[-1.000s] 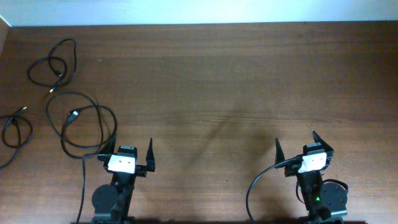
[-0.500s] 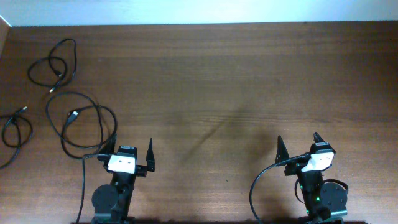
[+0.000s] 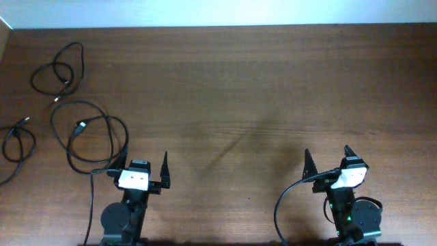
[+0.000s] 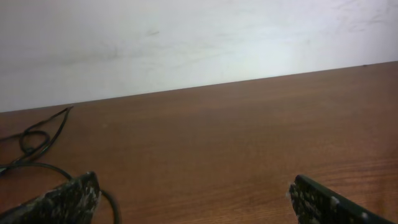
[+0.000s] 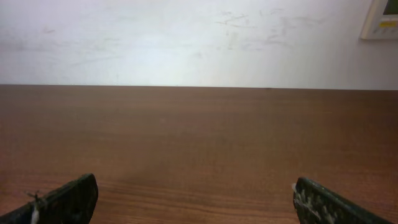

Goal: Untangle cables

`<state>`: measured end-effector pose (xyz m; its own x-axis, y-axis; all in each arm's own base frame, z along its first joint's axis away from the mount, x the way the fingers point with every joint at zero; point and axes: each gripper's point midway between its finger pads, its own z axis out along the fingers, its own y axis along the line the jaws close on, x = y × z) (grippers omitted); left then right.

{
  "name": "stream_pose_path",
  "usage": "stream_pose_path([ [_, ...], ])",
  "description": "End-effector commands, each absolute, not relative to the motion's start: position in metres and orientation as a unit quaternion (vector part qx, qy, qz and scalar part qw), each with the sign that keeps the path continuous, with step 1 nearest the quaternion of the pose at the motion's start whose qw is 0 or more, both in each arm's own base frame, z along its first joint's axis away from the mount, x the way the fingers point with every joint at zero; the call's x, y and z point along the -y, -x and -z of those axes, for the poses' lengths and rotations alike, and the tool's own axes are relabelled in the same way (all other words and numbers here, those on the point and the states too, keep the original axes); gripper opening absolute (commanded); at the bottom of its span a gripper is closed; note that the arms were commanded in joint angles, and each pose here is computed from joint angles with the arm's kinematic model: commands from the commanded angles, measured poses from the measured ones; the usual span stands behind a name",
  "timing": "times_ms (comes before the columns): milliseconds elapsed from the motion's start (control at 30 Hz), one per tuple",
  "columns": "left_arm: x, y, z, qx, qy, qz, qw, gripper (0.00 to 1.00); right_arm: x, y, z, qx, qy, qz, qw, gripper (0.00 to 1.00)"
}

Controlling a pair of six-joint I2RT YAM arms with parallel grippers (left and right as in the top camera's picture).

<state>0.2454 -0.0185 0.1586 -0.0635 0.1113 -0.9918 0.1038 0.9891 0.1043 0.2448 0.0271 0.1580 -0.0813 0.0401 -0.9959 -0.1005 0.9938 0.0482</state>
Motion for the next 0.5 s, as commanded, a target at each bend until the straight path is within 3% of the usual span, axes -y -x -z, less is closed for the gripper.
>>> stream_pose_path([
  [0, 0.016, -0.245, -0.157, -0.729, -0.074, -0.011, 0.680, 0.99, -0.024, -0.245, -0.156, -0.734, 0.012, -0.049, 0.677, 0.99],
  [467, 0.016, -0.245, -0.157, -0.729, -0.074, -0.011, 0.680, 0.99, -0.001, -0.246, -0.156, -0.734, -0.023, -0.017, 0.679, 0.99],
])
